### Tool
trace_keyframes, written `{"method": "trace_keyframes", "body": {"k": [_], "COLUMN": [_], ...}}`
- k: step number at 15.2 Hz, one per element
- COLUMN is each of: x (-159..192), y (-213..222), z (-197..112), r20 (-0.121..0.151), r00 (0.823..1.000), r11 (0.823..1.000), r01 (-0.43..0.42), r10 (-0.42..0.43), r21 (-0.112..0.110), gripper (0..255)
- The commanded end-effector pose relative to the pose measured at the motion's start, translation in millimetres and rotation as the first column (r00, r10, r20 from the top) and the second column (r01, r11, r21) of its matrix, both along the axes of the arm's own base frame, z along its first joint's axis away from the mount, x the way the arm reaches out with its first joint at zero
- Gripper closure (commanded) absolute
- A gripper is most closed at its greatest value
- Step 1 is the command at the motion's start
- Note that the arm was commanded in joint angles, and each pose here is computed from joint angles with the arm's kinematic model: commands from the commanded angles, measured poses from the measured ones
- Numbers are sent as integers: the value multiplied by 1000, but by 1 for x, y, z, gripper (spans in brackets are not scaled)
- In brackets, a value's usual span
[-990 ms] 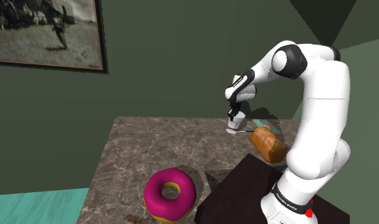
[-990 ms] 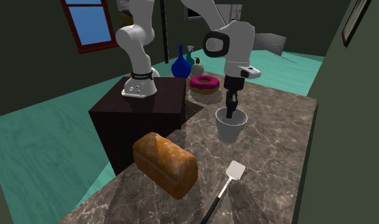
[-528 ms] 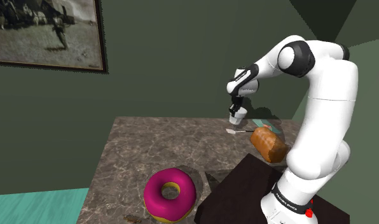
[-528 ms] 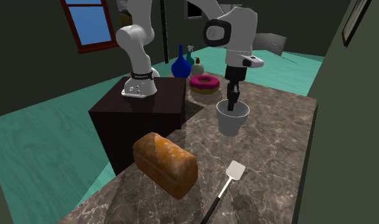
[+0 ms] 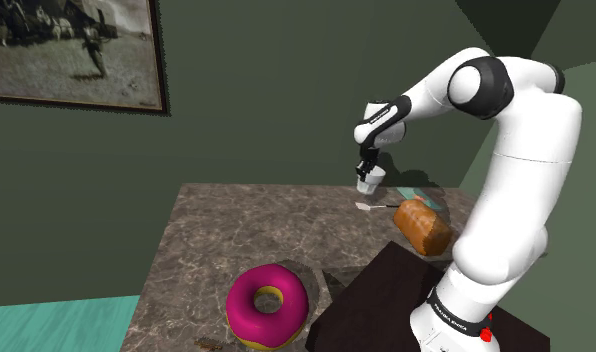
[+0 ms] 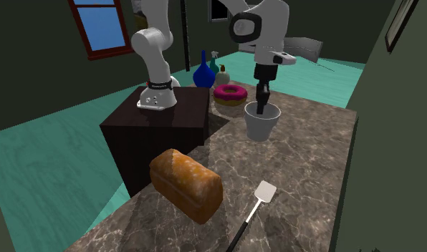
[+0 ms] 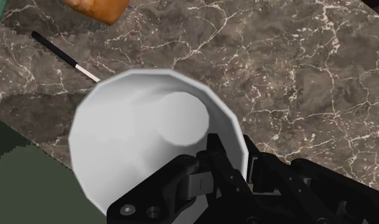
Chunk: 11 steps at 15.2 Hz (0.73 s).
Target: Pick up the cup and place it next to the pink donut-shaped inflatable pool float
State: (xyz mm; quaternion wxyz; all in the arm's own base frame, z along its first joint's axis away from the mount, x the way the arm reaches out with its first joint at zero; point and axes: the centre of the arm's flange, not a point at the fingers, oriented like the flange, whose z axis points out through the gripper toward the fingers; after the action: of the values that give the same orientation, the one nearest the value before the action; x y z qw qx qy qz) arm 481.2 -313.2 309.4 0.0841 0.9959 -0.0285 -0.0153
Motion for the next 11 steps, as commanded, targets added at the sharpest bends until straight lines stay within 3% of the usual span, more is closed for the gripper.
{"method": "trace_keyframes", "body": {"k": [1, 11], "x": [3, 18], "y": [26, 158], "z": [1, 1], "r20": [1, 1], "r00": [1000, 1000], "r11": [1000, 1000], "r01": [1, 1], "r10": [-1, -1], "r21": [0, 0], "gripper": [255, 255]}}
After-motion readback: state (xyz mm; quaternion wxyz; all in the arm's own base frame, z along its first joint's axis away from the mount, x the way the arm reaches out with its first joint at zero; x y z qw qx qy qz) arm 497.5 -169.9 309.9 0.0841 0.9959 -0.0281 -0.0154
